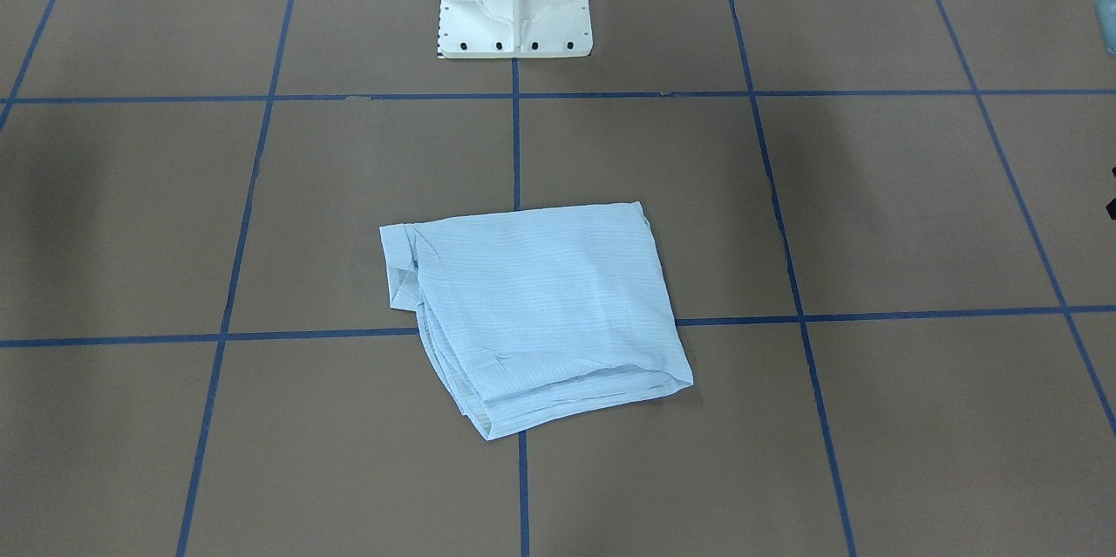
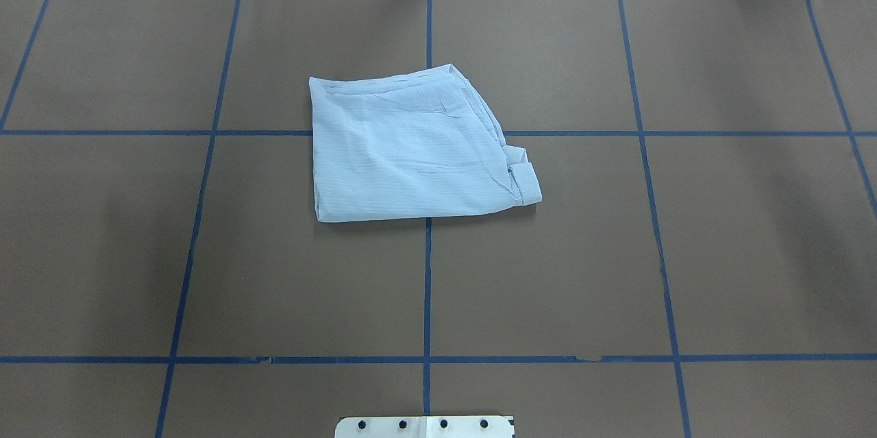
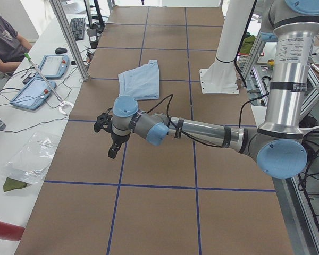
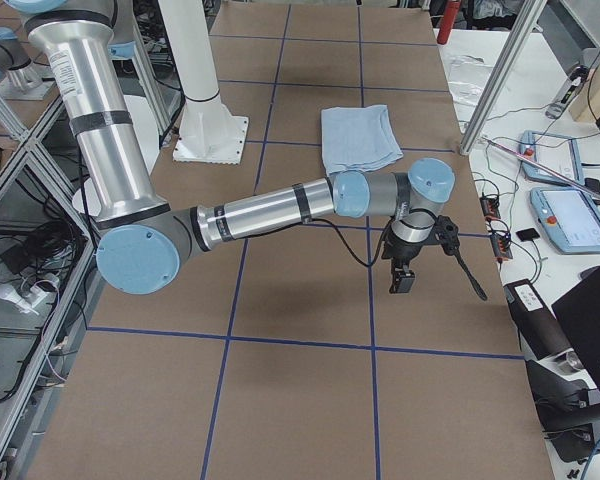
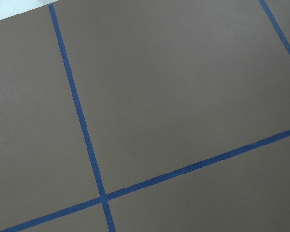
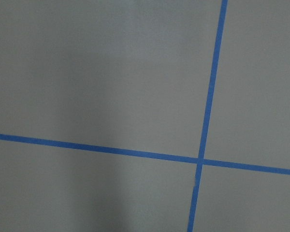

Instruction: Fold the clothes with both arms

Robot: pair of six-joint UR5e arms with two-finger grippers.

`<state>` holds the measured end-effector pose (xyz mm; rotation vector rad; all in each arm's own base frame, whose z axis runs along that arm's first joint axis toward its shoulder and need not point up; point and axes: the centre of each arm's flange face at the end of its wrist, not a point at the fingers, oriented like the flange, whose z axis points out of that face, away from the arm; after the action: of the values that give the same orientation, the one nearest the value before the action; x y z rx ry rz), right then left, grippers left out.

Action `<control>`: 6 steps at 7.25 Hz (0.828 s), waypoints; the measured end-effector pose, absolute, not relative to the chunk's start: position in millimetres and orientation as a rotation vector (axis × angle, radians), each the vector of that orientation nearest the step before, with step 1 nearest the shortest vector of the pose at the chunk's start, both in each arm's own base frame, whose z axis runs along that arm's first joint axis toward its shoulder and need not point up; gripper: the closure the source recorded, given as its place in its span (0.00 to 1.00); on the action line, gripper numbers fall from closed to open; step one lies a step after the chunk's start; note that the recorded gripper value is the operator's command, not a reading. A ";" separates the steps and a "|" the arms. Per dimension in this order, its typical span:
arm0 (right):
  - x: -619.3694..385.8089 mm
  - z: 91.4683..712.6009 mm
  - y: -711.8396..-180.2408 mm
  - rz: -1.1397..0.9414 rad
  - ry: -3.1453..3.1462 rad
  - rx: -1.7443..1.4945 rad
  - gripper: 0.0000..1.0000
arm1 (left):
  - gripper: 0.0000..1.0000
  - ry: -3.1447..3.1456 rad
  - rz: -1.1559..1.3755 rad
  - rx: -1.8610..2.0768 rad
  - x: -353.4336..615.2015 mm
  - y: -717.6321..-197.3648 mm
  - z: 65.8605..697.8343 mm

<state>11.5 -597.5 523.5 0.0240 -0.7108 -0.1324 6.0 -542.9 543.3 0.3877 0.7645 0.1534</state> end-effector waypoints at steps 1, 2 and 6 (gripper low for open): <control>5.6 523.1 -590.8 -0.153 -0.709 0.037 0.00 | 0.00 0.770 0.148 0.387 6.4 -540.6 540.2; -4.8 522.3 -587.4 -0.177 -0.708 0.049 0.00 | 0.00 0.791 0.150 0.379 7.7 -530.7 539.5; -35.1 515.7 -583.6 -0.230 -0.722 0.053 0.00 | 0.00 0.806 0.169 0.397 12.6 -521.5 531.5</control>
<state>-35.1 -583.6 515.7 0.0528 -0.7222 -0.2302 12.6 -521.5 531.5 0.3974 0.8057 0.1691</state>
